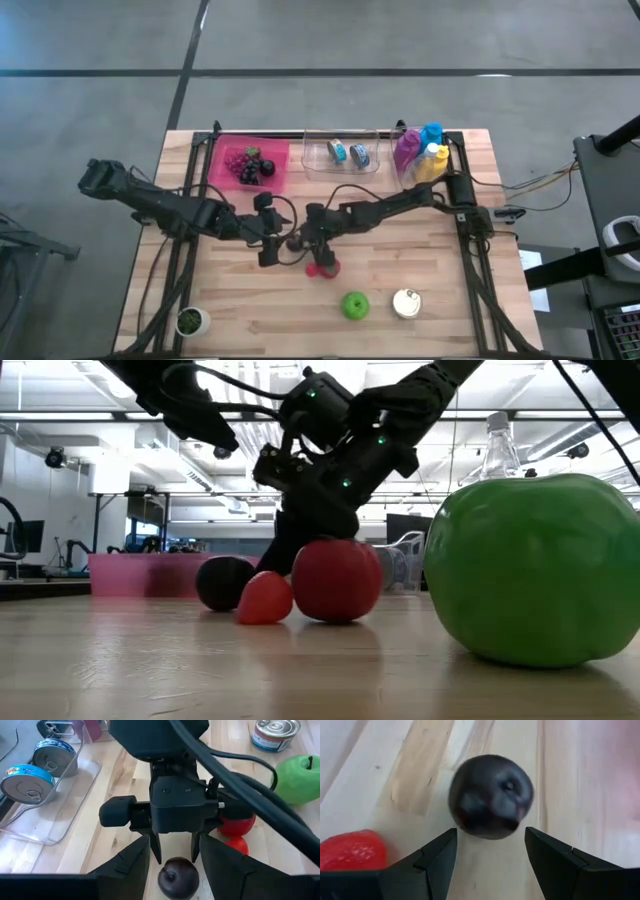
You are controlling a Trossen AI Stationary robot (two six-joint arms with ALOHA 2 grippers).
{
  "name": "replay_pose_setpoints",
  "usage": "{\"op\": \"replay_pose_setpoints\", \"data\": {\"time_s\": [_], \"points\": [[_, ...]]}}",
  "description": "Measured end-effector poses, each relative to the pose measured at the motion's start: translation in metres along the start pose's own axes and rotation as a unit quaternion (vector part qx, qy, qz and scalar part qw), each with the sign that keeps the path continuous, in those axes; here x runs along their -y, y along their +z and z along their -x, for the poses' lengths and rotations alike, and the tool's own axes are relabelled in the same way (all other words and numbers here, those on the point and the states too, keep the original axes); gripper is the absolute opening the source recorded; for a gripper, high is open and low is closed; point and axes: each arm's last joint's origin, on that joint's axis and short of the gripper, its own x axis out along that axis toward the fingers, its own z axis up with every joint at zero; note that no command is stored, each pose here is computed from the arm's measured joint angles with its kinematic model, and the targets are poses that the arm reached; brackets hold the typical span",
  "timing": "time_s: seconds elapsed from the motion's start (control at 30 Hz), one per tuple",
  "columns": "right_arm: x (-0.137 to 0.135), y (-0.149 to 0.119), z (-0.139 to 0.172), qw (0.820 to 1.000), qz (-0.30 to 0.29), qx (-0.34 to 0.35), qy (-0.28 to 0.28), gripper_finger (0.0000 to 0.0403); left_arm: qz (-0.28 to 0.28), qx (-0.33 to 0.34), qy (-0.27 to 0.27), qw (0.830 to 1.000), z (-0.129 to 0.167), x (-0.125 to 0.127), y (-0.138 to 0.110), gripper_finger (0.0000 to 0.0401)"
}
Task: Pick & Place Food Item
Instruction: Put the plum into the pink bin
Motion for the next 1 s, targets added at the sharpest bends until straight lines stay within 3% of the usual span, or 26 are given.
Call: {"op": "replay_pose_setpoints", "data": {"time_s": [0.23,0.4,0.57,1.0], "points": [[0.000,0.004,0.012,1.000,0.008,0.006,-0.001,0.0228,0.002,-0.004,0.001,1.000,0.000,0.000,-0.001,0.0173],[-0.004,0.002,0.034,0.999,0.008,-0.031,0.004,0.0228,0.001,-0.006,0.002,1.000,0.000,0.000,-0.001,0.0176],[-0.009,-0.004,0.065,1.000,0.016,-0.023,0.001,0.0228,-0.001,-0.010,0.002,1.000,0.000,-0.001,-0.002,0.0175],[-0.022,-0.044,0.147,0.992,-0.005,0.122,-0.007,0.0228,-0.003,-0.015,0.003,1.000,0.000,-0.001,-0.003,0.0176]]}}
